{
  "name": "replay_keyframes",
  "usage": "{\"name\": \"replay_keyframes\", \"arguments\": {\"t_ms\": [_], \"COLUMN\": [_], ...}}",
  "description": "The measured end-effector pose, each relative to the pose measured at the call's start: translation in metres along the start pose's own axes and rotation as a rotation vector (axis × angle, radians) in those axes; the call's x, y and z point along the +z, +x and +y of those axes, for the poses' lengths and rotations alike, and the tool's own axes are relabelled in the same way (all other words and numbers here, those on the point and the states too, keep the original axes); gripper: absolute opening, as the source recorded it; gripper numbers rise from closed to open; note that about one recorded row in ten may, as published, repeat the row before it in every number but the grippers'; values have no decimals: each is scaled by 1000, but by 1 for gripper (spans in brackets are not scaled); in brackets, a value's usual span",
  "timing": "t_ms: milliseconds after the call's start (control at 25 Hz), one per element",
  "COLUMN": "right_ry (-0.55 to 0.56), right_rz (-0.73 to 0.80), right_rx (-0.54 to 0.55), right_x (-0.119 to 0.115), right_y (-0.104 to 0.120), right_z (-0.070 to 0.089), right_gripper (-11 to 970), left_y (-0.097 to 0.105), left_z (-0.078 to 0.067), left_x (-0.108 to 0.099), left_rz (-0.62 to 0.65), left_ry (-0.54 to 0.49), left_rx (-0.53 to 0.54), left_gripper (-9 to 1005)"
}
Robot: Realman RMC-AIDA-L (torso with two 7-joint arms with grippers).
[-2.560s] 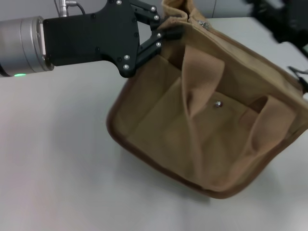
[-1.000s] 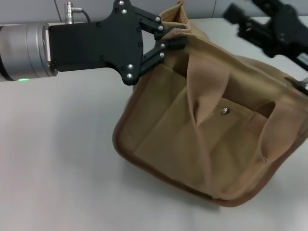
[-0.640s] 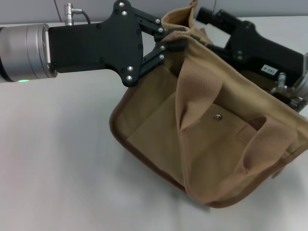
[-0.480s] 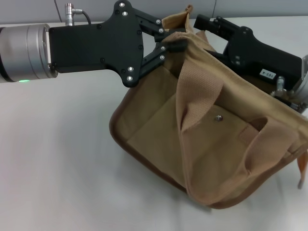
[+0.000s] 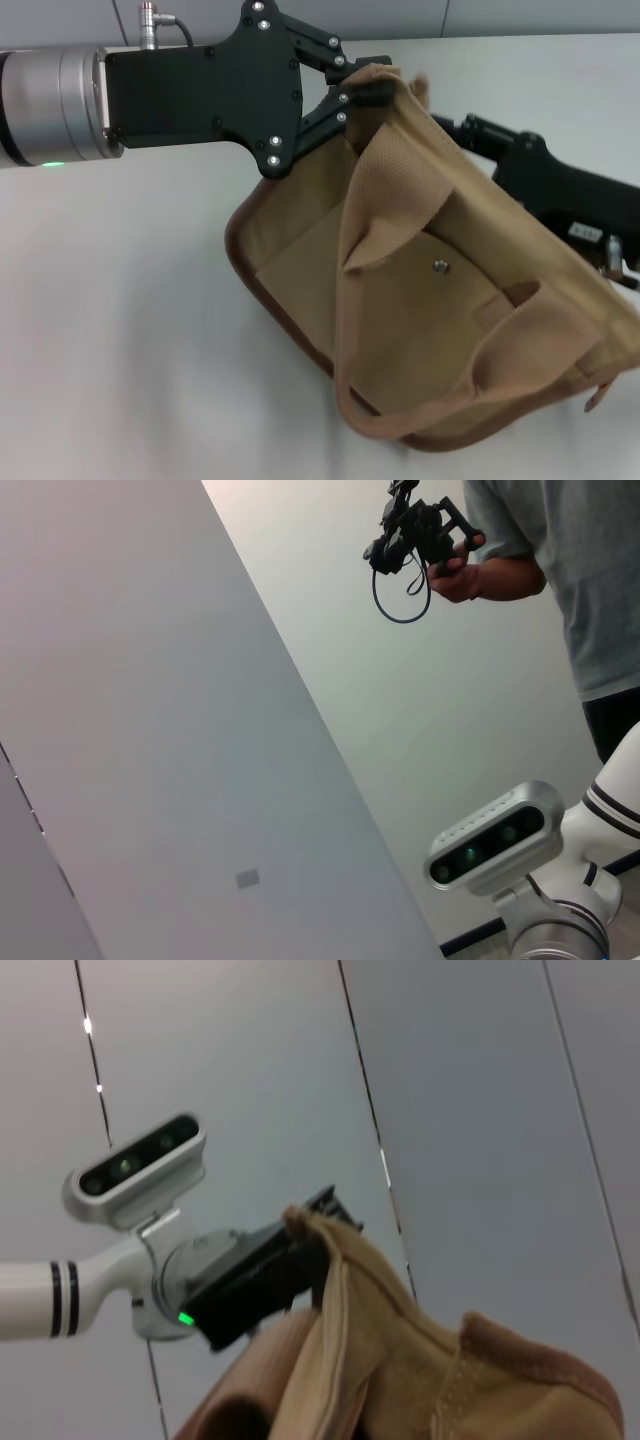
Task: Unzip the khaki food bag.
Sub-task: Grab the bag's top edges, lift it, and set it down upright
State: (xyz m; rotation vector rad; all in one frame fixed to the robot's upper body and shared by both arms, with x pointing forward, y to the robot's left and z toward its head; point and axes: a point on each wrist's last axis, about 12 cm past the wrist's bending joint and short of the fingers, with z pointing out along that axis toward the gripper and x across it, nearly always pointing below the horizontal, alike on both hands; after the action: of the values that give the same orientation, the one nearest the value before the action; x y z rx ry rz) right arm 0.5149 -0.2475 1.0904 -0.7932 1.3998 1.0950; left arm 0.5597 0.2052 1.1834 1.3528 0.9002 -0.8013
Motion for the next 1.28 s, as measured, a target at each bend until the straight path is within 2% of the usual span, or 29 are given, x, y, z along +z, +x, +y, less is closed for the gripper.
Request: {"name": "replay_keyframes", "arguments": {"t_ms": [280, 400, 440, 640, 1000, 1240, 1280], "right_ry": [44, 93, 131, 194, 186, 24, 24], "right_rz": [-8, -82, -153, -247, -261, -85, -85], "right_rx": [9, -4, -16, -46, -116, -239, -239], "right_x": [-20, -37, -50, -69, -72, -55, -55], "right_y": [10, 8, 7, 9, 5, 1, 1], "right_z": [9, 11, 15, 23, 26, 23, 23], "right_gripper": [842, 841, 841, 837, 798, 772, 767], "left_y": [0, 0, 0, 1, 1, 1, 1], "left_z": [0, 0, 1, 0, -1, -1, -1], "left_x": [0, -1, -2, -3, -2, -2, -2], "left_rz": [0, 2, 3, 4, 3, 3, 3], "left_ry": [0, -8, -15, -18, -13, -13, -13], "left_rx": [1, 0, -1, -4, 8, 8, 8], "left_gripper": [58, 58, 58, 57, 57, 57, 58]}}
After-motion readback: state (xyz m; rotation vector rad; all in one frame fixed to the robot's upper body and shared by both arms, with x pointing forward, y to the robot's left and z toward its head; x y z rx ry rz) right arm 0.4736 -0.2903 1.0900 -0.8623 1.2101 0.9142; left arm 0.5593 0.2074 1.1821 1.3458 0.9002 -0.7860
